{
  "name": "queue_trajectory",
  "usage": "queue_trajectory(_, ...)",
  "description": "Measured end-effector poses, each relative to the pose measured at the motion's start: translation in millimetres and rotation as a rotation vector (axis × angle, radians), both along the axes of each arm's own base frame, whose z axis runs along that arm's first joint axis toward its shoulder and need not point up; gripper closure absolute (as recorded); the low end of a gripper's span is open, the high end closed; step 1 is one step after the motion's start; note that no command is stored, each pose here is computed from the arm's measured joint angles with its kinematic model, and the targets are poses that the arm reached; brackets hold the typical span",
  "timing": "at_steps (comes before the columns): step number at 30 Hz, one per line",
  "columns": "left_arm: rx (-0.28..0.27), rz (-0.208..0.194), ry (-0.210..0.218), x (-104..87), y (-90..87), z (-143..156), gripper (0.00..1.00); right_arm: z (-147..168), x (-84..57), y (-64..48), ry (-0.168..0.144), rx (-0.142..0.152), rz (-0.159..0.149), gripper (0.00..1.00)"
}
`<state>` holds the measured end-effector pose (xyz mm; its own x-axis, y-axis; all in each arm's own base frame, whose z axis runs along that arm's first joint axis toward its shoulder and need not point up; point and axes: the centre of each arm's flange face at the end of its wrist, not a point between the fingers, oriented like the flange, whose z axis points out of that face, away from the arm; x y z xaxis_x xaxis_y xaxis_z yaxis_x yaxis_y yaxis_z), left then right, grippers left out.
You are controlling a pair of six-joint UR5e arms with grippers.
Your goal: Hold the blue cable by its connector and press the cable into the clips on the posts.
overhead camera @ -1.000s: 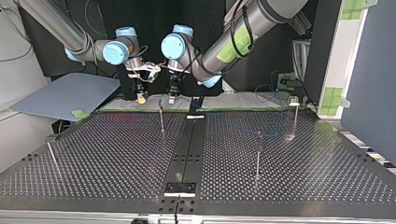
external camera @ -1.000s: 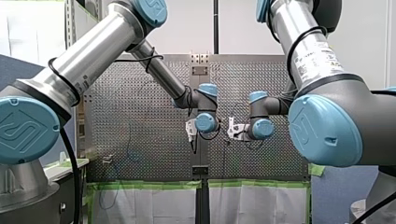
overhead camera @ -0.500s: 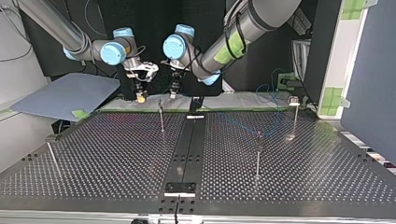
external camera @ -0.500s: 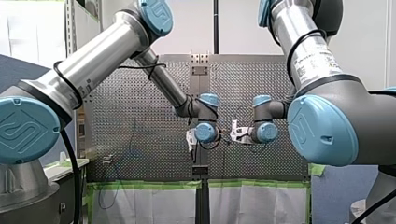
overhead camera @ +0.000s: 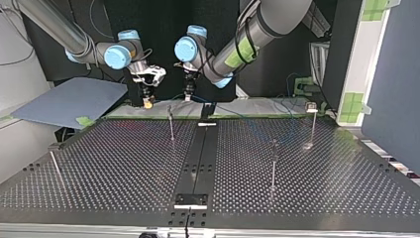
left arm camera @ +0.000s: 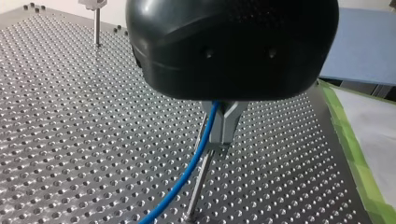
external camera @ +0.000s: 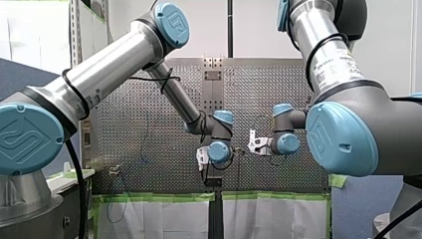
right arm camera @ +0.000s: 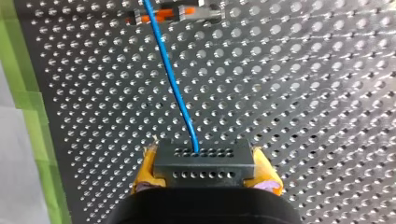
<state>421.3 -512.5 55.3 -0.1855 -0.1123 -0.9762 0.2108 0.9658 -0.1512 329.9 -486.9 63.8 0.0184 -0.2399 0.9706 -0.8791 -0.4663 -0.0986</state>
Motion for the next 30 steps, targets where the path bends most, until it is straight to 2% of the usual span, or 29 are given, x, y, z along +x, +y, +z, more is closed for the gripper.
queue_trajectory(4, 0.002, 0.012, -0.003, -0.6, 0.5, -1, 1.0, -8, -4.2, -1.2, 0.011, 0.009, 0.007, 1.0)
queue_trajectory(7, 0.008, 0.011, 0.003, -2.7, 0.0, -5, 1.0, -10, -7.3, -3.9, 0.007, 0.006, 0.016, 1.0)
queue_trajectory(17, 0.031, -0.012, 0.031, -7.3, 0.2, -26, 1.0, -10, -13.4, -13.0, -0.038, -0.013, 0.059, 1.0)
queue_trajectory(30, 0.033, -0.019, 0.038, -8.2, 0.1, -27, 1.0, -14, -30.2, -24.5, -0.057, -0.015, 0.055, 1.0)
